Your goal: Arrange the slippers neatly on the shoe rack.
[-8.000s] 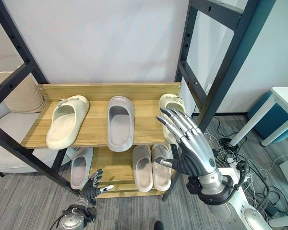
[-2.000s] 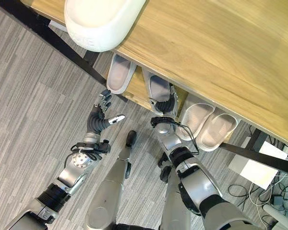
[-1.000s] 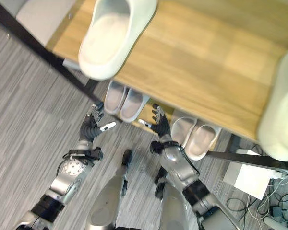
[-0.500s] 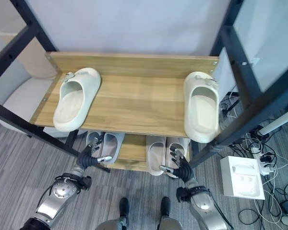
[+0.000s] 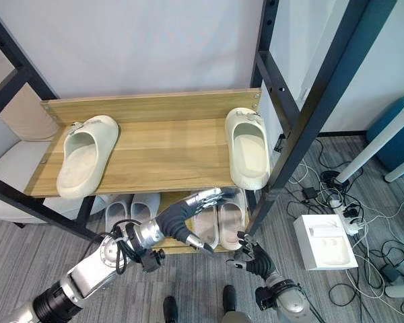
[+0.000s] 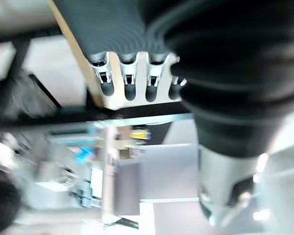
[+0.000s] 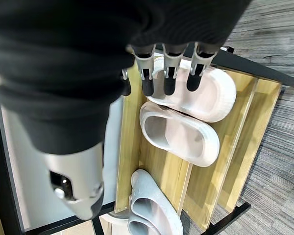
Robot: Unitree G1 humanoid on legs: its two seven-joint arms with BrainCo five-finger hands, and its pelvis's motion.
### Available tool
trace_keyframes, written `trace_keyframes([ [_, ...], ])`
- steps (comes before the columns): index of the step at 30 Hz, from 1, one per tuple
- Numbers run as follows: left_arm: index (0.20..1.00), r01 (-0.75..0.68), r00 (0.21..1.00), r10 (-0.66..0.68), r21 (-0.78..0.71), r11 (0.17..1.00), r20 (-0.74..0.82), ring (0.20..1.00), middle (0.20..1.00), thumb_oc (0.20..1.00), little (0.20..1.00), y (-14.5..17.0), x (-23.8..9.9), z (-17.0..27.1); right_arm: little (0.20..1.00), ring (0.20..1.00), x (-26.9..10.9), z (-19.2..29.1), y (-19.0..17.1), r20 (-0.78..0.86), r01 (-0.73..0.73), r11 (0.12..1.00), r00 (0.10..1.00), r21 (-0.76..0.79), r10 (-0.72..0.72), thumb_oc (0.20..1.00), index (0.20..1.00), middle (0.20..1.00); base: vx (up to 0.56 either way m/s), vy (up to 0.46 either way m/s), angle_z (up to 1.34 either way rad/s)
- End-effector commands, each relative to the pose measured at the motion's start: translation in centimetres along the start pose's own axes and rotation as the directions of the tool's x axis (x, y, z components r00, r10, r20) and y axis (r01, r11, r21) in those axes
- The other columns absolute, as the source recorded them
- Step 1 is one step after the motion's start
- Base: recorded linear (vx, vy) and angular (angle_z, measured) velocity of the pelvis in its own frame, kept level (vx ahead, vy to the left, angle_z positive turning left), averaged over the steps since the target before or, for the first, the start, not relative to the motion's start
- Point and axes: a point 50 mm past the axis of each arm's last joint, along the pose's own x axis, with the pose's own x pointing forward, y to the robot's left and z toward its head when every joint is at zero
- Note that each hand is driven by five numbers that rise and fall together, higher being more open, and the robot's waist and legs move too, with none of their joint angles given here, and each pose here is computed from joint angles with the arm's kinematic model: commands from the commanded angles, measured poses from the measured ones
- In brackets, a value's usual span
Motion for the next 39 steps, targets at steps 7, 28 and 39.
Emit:
trace_keyframes([
  [7, 1.000, -0.608, 0.713, 0.531, 0.025, 0.794, 0.458, 1.000, 1.000, 1.000, 1.000, 9.3, -3.0, 7.9, 1.000, 1.000, 0.7, 0.5, 1.2, 0.067, 0.012, 0.998, 0.998, 0.054, -0.016, 1.000, 1.000, 1.000, 0.04, -0.044, 0.07],
  [28, 1.000, 0.018, 0.708, 0.540, 0.753, -0.658, 0.455, 1.000, 1.000, 1.000, 1.000, 18.8, -11.5, 13.1, 1.000, 1.000, -0.8, 0.4, -0.2, 0.095, 0.027, 0.999, 0.995, -0.019, -0.025, 1.000, 1.000, 1.000, 0.04, 0.002, -0.01],
  [39, 1.000, 0.205, 0.609, 0.695, 0.771, -0.603, 0.382, 1.000, 1.000, 1.000, 1.000, 20.7, -14.6, 11.5, 1.000, 1.000, -1.6, 0.4, -0.9, 0.090, 0.049, 0.999, 0.995, -0.011, -0.048, 1.000, 1.000, 1.000, 0.03, 0.007, -0.09],
])
